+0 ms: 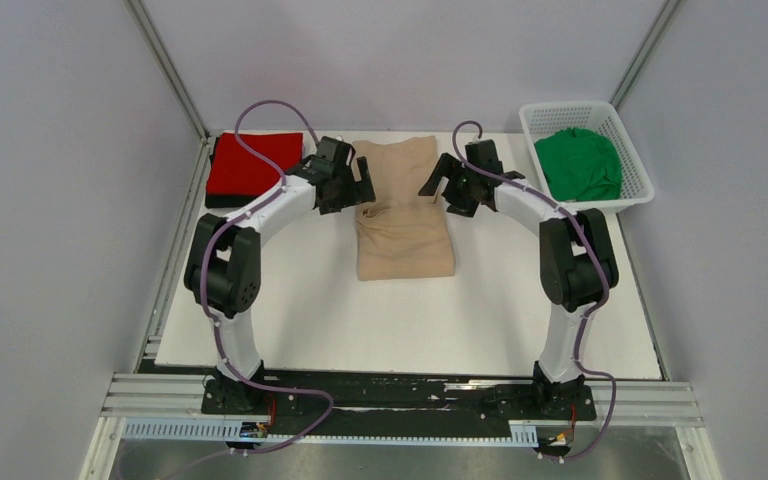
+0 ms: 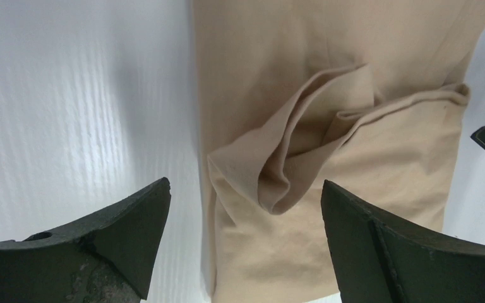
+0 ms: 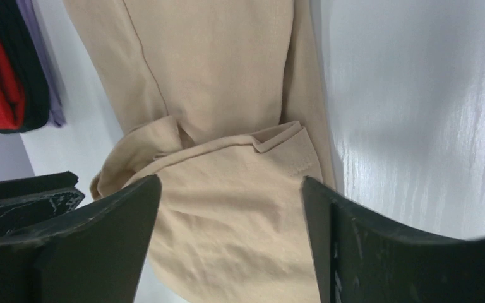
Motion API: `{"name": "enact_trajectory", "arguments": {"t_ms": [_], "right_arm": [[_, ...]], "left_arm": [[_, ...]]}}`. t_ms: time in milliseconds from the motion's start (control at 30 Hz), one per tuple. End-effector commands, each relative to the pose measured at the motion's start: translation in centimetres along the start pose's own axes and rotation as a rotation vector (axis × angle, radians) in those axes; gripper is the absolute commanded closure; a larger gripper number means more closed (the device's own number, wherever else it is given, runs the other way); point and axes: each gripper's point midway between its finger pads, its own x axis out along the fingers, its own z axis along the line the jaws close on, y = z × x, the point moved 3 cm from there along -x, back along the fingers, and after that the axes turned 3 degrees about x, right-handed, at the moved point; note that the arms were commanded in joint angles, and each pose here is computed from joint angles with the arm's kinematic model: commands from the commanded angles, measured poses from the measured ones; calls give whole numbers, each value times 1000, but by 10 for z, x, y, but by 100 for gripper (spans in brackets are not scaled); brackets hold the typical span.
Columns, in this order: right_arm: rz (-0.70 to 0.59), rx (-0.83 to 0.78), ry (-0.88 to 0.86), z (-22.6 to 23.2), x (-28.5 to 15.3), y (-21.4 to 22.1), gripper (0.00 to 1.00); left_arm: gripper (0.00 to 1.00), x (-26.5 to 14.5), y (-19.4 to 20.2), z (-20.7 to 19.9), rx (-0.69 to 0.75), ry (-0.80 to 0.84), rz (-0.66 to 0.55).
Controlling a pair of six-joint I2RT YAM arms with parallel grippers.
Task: Fold and stack the t-shirts
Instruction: Fold the folded rectangular tshirt in 1/3 of the way
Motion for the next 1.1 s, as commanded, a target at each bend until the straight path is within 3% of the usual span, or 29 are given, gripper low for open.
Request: {"name": "enact_trajectory", "arguments": {"t_ms": [0, 133, 300, 433, 600, 700, 833, 1067], "right_arm": [[-94, -40, -77, 26, -34, -18, 1], [-69, -50, -87, 17, -55, 4, 0], [-30, -43, -96, 2, -79, 37, 0], [-11, -72, -123, -9, -97, 60, 0], [-15, -110, -153, -13, -116, 73, 0], [-58, -125, -150, -13, -127, 70, 0], [-84, -133, -140, -15, -135, 68, 0], [-102, -121, -93, -22, -139, 67, 0]], "left_arm": [[0, -45, -40, -13, 27, 65, -144], [0, -63, -17, -12, 28, 137, -109], [0, -70, 22, -45, 47, 421, -50], [0, -54, 40, -55, 64, 460, 20], [0, -15, 36, -58, 61, 424, 46], [0, 3, 10, -64, 96, 407, 12], [0, 46, -8, -42, 81, 281, 57], [0, 55, -14, -28, 76, 200, 102]]}}
